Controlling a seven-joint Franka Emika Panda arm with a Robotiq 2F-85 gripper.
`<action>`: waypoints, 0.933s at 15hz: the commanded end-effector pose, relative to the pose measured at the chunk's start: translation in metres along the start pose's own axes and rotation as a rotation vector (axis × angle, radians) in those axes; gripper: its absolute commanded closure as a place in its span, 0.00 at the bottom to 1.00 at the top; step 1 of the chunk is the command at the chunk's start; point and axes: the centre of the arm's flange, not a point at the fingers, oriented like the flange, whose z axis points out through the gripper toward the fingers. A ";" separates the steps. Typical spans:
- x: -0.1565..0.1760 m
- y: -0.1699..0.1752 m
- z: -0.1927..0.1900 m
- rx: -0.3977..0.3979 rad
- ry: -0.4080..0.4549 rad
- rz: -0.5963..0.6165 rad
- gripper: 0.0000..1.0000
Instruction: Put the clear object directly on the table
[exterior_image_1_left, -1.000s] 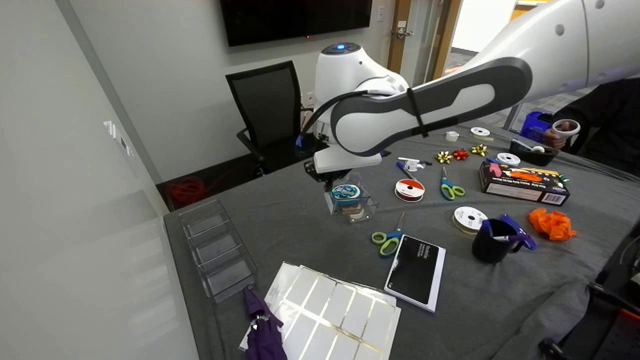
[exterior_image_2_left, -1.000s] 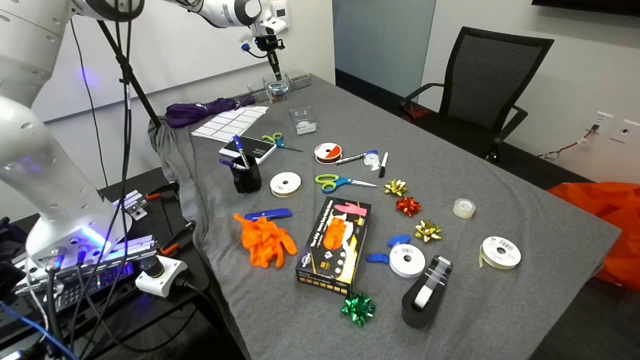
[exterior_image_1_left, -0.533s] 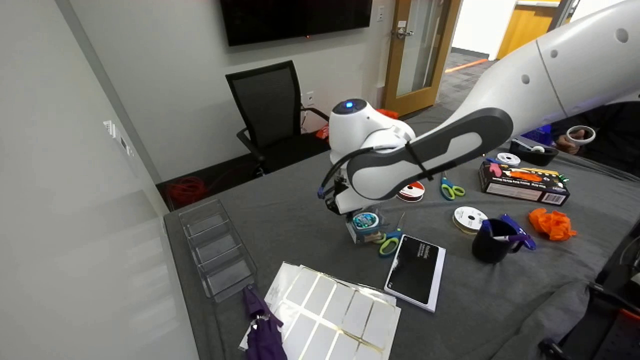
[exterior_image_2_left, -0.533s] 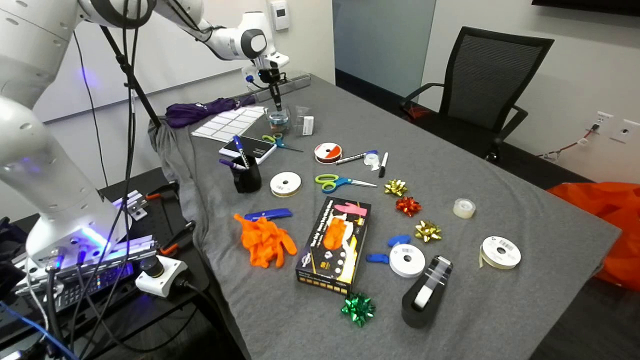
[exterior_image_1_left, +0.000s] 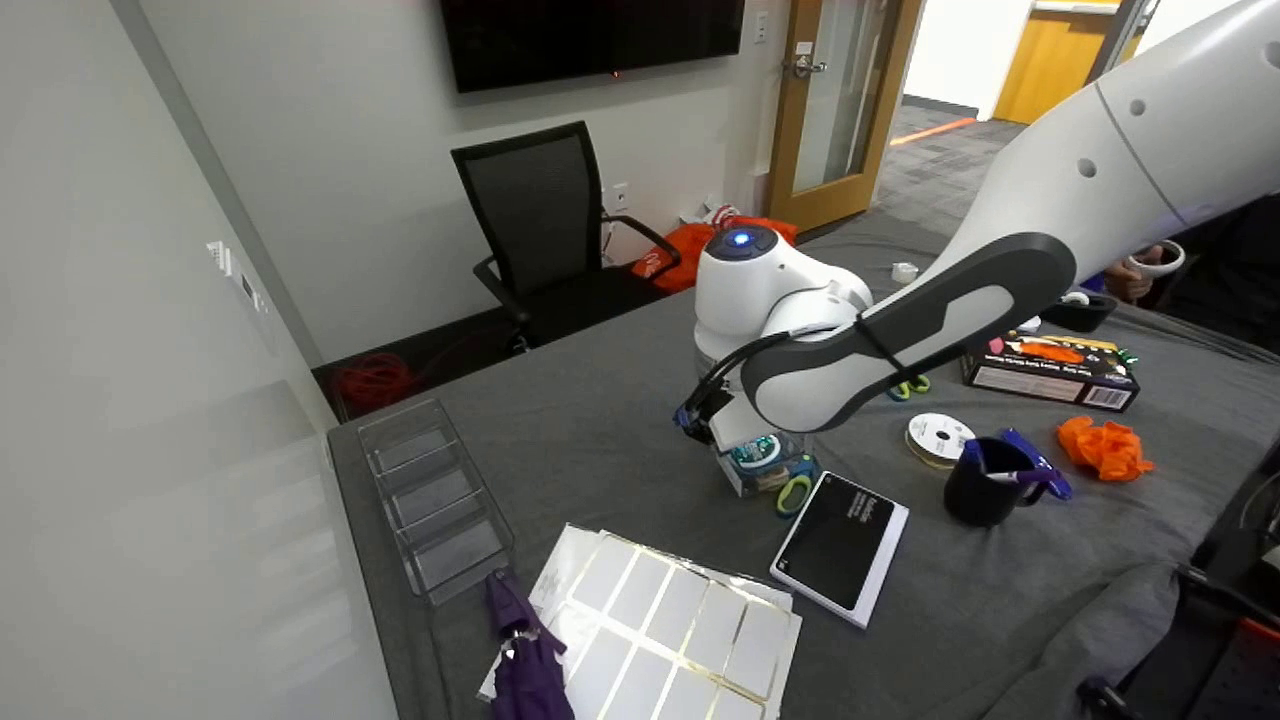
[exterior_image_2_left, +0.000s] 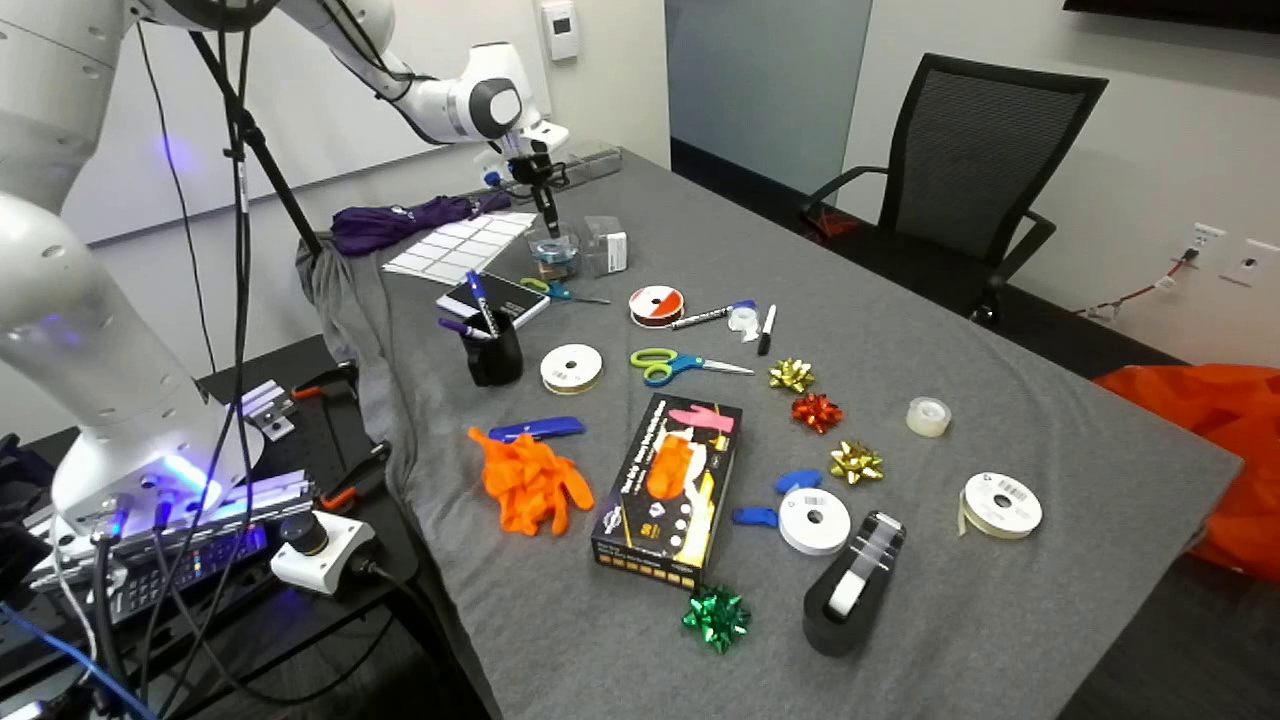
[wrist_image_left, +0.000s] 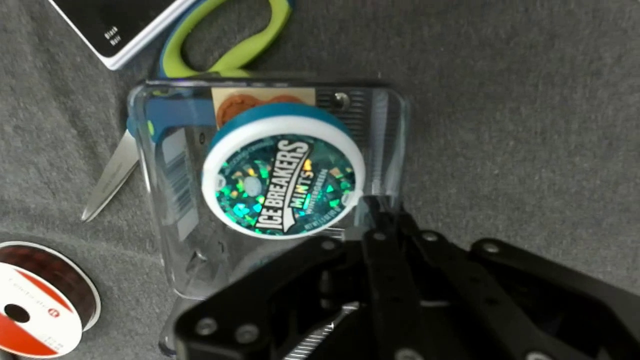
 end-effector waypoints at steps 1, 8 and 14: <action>-0.036 0.015 0.001 0.007 -0.002 -0.004 0.99; -0.025 -0.013 -0.046 0.029 -0.081 0.091 0.99; -0.026 -0.036 -0.052 0.061 -0.095 0.208 0.99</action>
